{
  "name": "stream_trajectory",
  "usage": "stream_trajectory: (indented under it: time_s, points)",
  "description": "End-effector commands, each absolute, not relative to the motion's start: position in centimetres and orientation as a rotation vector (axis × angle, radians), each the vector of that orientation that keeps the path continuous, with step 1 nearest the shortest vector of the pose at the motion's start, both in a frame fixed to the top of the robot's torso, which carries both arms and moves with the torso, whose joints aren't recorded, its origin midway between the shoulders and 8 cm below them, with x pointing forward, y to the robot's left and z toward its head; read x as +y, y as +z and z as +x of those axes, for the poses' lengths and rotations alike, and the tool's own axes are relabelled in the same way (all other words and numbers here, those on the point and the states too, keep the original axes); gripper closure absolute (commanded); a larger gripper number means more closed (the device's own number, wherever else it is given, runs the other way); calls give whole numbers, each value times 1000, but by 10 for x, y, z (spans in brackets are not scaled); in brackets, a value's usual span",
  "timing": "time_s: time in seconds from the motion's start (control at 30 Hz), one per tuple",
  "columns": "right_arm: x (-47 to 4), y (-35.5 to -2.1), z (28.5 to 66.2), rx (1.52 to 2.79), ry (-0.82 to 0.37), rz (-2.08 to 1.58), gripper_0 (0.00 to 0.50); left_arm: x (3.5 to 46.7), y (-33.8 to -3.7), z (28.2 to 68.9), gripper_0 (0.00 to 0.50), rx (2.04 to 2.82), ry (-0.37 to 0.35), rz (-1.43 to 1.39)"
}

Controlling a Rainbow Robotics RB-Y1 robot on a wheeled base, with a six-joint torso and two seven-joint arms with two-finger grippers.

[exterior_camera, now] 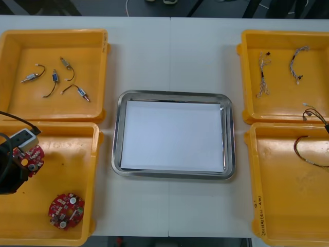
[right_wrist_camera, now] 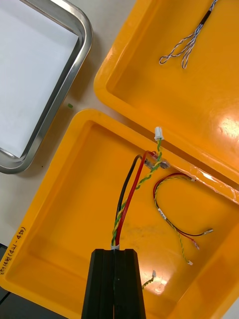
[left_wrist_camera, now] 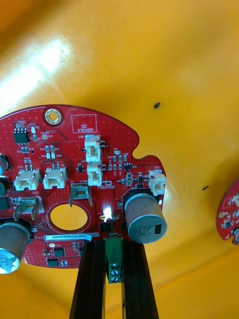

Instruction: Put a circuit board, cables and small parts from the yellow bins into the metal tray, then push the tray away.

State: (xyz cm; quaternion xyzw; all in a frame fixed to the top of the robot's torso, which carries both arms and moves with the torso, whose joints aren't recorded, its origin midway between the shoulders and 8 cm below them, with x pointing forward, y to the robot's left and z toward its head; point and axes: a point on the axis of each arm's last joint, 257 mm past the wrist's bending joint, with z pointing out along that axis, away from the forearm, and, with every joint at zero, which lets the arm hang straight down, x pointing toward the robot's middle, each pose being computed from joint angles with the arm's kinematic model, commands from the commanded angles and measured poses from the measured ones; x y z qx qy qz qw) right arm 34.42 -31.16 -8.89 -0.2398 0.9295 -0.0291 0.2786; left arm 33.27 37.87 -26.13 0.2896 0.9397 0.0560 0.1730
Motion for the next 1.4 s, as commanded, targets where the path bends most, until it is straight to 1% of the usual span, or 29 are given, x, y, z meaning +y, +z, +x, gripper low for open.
stream_trajectory:
  time_s: [0.03,0.37,0.47,0.57,0.7,0.87,1.23,1.4]
  points:
    - [-315,-81,345,2487,-124,-667,500,365,-229,344,500,2610,166,839]
    - [-314,-80,345,2485,-125,-667,500,336,-195,348,500,2586,170,876]
    - [-315,-81,345,2487,-124,-664,500,326,-188,350,500,2579,152,884]
    - [-314,-80,345,2486,-124,-663,500,313,-178,352,500,2574,115,902]
    - [-314,-81,345,2488,-122,-664,500,298,-170,356,500,2561,112,952]
    - [-313,-81,344,2488,-119,-666,500,277,-161,367,500,2519,109,1001]
    - [-312,-80,344,2483,-123,-668,500,229,-156,386,500,2479,55,1072]
    - [-312,-80,344,2483,-121,-666,500,202,-161,388,500,2489,31,1048]
